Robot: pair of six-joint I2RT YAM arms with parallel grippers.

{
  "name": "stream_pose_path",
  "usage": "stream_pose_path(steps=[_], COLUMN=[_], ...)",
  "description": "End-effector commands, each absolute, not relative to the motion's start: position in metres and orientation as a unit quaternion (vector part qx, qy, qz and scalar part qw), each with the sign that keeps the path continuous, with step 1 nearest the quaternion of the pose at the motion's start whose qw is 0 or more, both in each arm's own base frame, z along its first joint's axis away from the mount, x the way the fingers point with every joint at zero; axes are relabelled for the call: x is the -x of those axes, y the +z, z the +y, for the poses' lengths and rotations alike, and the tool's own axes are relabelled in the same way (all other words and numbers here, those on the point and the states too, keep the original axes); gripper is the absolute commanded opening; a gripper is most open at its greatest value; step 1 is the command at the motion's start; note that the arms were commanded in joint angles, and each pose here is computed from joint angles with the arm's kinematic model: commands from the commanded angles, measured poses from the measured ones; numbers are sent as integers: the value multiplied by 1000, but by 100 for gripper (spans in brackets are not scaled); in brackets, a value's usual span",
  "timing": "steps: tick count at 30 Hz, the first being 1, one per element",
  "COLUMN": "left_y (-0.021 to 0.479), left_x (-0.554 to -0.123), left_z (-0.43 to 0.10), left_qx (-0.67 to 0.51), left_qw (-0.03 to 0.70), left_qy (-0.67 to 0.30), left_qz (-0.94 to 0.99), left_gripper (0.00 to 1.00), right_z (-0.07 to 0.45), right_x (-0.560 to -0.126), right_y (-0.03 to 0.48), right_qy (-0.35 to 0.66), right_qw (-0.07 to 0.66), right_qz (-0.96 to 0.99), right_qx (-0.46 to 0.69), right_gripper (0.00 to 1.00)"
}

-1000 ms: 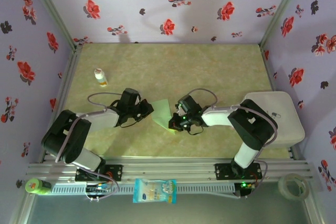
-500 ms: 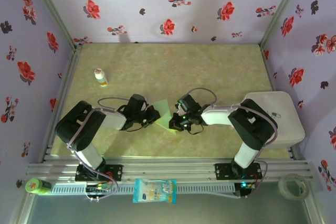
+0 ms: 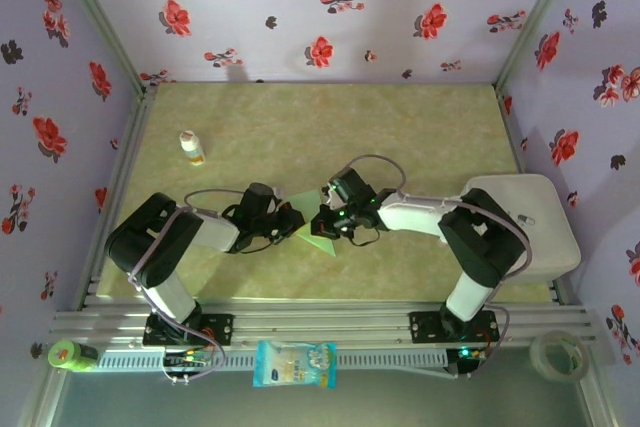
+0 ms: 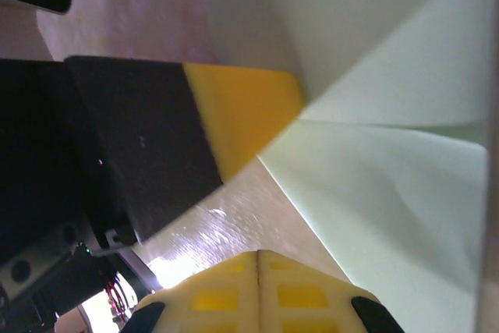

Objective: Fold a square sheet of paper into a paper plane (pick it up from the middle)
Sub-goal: Third fold the triangle at the center of the table.

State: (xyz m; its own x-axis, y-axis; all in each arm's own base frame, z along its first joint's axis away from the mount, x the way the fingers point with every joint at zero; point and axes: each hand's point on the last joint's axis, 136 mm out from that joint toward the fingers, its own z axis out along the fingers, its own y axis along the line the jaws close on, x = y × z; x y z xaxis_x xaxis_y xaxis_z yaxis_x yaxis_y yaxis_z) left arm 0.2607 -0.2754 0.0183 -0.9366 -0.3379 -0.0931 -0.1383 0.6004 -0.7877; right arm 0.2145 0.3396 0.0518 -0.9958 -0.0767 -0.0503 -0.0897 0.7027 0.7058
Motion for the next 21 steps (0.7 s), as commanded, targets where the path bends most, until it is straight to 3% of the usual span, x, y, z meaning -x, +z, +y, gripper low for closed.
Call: stream_pose_path(steps=[1,10,21], left_y=[-20,-20,-26], left_x=[-242,-243,-241], left_z=[-253,-254,-249], left_qx=[149,149,149], left_qw=[86,86,78], left_qy=[-353,-353,-331], left_qz=[920,920,929], left_gripper=[0,0,0], right_z=[348,350,313], right_x=[-214,-215,-194], right_y=[42,26,5], right_qy=[384,365,309], right_qw=[-8,-17,-21], right_qz=[922,930,950], right_qx=[47,46,34], right_gripper=[4,1,2])
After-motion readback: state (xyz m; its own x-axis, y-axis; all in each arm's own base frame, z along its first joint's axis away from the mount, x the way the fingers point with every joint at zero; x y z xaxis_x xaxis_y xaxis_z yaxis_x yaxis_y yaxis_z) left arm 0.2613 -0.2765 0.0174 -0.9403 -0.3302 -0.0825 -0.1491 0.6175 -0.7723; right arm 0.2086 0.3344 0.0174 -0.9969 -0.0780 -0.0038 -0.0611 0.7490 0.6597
